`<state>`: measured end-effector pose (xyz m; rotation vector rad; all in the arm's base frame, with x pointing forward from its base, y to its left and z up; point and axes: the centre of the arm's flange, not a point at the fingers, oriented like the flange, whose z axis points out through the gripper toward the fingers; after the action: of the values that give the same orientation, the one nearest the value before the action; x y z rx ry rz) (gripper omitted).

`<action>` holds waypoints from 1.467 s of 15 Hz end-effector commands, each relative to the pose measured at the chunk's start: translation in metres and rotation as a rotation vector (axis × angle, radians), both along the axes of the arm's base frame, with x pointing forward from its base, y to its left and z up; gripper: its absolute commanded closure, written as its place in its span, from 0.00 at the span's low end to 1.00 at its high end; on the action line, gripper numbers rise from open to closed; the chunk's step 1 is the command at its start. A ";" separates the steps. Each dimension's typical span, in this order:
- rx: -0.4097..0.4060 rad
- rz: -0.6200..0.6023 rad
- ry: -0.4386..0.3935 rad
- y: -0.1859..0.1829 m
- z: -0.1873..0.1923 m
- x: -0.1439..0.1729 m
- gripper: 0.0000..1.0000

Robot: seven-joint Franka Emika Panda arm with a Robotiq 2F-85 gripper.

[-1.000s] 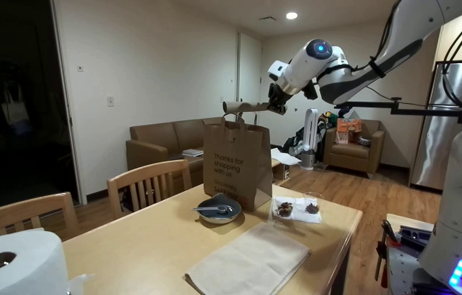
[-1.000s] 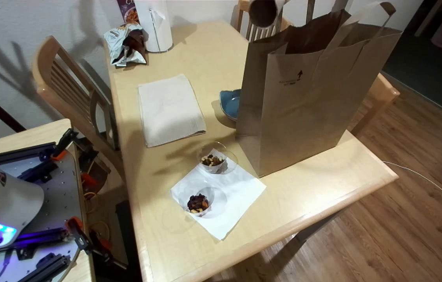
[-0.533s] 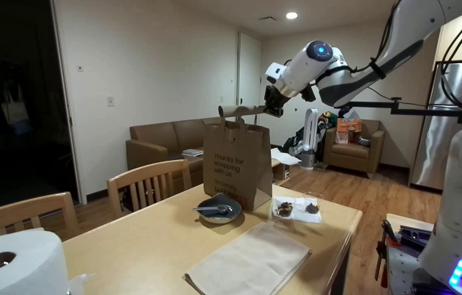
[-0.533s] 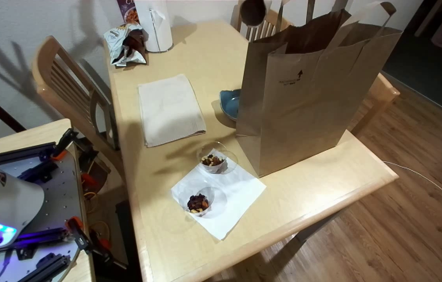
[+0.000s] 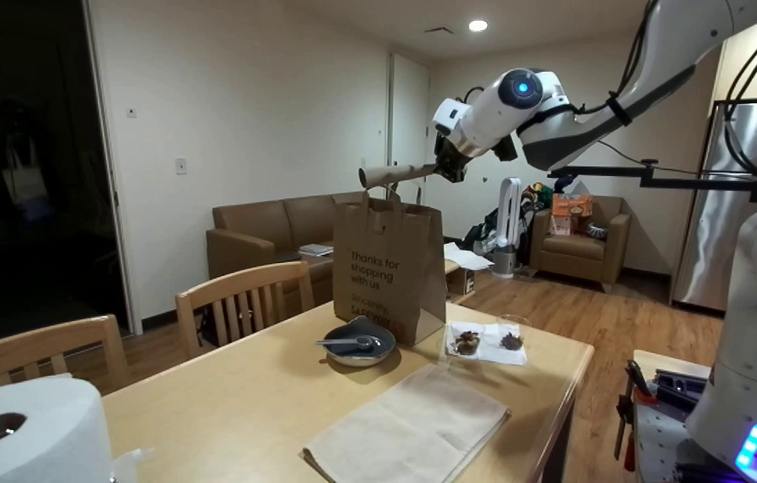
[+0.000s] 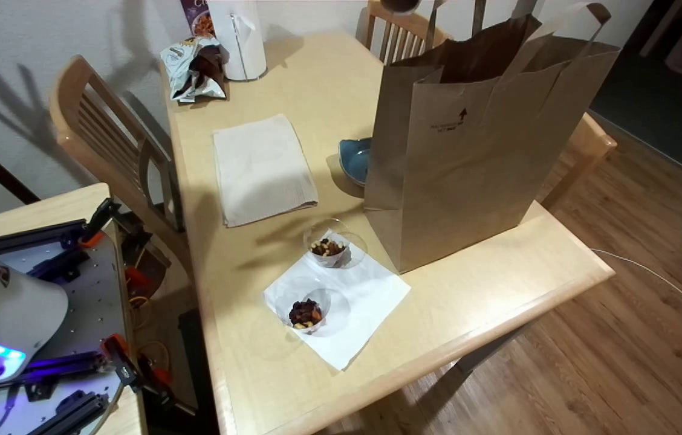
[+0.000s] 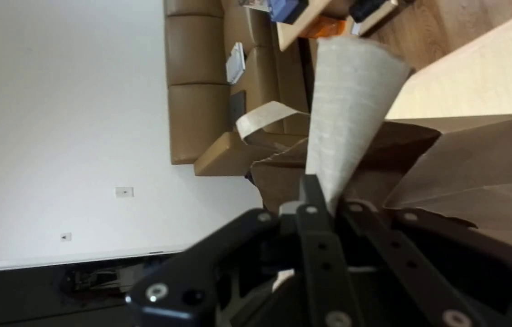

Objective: Move the roll to the left

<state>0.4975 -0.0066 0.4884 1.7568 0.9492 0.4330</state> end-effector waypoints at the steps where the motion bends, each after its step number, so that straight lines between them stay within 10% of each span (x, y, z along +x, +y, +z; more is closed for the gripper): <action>1: -0.188 -0.022 -0.073 0.033 0.001 0.004 0.99; 5: -0.406 0.041 -0.108 0.075 -0.015 0.010 0.99; 12: -0.376 0.082 -0.058 0.086 -0.025 0.006 0.99; 22: -0.804 0.295 -0.037 0.145 -0.114 0.034 0.99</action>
<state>0.5153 0.1241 0.4077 1.0337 1.1029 0.2429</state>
